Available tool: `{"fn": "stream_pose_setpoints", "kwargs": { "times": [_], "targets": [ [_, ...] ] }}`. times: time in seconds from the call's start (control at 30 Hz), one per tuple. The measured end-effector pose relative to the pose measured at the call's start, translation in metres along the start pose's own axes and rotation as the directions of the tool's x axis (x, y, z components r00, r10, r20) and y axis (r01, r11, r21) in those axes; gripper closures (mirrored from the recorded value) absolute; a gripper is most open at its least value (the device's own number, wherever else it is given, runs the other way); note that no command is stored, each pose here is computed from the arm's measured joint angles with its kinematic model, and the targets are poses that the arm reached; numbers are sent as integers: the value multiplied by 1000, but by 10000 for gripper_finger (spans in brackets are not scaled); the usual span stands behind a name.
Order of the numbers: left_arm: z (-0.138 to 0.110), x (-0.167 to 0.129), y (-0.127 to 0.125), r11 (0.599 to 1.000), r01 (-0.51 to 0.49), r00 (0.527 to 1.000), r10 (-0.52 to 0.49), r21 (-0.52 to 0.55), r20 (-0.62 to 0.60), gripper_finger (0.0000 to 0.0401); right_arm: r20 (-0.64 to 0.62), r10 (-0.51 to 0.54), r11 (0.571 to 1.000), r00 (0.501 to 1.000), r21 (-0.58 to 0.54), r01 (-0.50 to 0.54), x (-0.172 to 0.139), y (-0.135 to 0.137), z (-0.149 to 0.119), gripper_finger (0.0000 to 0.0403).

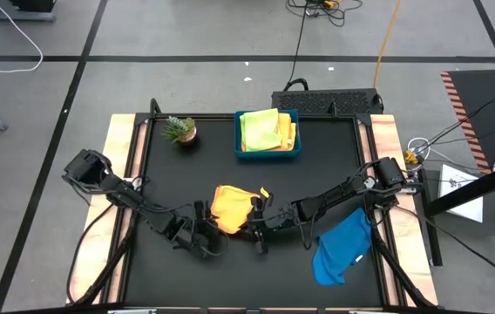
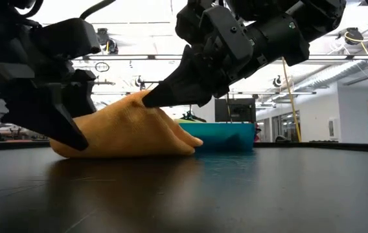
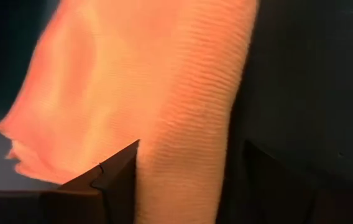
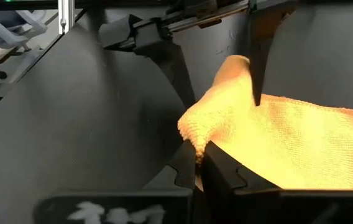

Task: Fold microfiber towels
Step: Stack the orange microfiber cloth on top of the green microfiber cloth into the blue bin

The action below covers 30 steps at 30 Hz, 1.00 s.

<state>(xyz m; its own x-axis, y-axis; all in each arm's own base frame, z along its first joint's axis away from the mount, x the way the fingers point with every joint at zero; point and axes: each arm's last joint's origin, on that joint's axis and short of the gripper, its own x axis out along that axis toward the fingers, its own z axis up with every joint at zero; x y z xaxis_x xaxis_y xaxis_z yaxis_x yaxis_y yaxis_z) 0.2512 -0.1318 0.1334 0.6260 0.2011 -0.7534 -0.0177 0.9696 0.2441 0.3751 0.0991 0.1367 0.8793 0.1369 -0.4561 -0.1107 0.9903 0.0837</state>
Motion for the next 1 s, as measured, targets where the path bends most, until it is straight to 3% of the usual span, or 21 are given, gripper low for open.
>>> {"fn": "stream_pose_setpoints", "kwargs": {
  "times": [0.17, 0.43, 0.7, 1.0],
  "targets": [
    [-1, 0, 0, 1000, 12, 1000, -12, 13, -10, 180, 0, 0, 1000, 1000, -10, 0, 0, 0, 0, 399],
    [-1, 0, 0, 998, 31, 999, -30, 52, -21, 385, 0, -5, 1000, 1000, -27, 5, 0, -2, 0, 399],
    [-1, 0, 0, 998, 45, 999, -44, 48, -25, 394, -1, -11, 999, 1000, -30, 11, 0, -4, 0, 370],
    [2, 0, 6, 1000, 11, 1000, -11, 21, -9, 393, -23, 5, 1000, 1000, -3, -5, -13, -2, 12, 265]
  ]
}}
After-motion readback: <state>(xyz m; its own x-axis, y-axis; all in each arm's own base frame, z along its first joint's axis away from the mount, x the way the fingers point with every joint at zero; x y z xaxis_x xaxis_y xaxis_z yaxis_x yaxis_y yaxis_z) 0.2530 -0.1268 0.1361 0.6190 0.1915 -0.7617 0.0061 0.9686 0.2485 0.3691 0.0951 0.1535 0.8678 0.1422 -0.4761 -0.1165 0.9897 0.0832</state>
